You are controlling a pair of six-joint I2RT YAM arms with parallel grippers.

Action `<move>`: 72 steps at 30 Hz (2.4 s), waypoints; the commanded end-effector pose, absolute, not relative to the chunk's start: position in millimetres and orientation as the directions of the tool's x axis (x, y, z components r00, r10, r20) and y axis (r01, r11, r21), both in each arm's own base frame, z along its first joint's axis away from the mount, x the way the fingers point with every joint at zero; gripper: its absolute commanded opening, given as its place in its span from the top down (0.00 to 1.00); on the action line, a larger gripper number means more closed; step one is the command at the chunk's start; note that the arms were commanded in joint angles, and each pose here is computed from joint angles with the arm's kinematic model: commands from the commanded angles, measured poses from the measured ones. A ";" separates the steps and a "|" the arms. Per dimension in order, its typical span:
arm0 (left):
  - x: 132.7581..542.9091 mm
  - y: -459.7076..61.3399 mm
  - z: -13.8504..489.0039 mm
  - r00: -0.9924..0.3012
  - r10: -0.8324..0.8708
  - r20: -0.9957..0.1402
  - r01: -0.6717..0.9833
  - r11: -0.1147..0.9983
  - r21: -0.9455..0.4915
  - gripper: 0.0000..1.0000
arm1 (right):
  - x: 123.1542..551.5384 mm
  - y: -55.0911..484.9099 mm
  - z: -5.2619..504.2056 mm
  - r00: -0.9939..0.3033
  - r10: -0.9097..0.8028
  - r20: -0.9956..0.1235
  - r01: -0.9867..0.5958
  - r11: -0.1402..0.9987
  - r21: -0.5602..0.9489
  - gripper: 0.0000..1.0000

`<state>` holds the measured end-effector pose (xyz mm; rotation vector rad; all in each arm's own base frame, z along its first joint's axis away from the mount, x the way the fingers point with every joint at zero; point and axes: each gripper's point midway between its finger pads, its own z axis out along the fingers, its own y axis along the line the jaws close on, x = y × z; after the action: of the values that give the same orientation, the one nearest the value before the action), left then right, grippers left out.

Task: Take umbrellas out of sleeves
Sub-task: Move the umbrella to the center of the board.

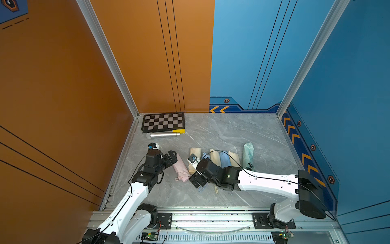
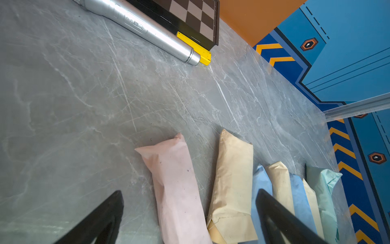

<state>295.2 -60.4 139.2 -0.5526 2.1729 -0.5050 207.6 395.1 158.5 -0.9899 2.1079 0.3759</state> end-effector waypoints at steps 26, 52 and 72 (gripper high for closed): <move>292.7 -19.9 123.7 -0.459 -0.672 -0.581 -0.431 0.741 -0.516 0.02 | 264.7 483.0 30.8 -0.640 -0.567 -0.519 -0.684 0.728 0.049 0.15; 306.5 -63.5 119.9 -0.588 -0.609 -0.532 -0.187 0.742 -0.644 0.25 | 320.9 341.0 42.4 -0.624 -0.689 -0.368 -0.726 0.686 -0.052 0.53; 344.6 -44.5 104.6 -0.535 -0.785 -0.311 -0.338 0.537 -0.773 0.34 | 337.6 435.9 19.2 0.036 -0.956 -0.291 -0.975 0.030 -0.219 0.57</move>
<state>335.4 -44.8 91.0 -0.9092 2.1482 -0.8227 339.0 441.1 31.1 -1.7861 2.0637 0.1032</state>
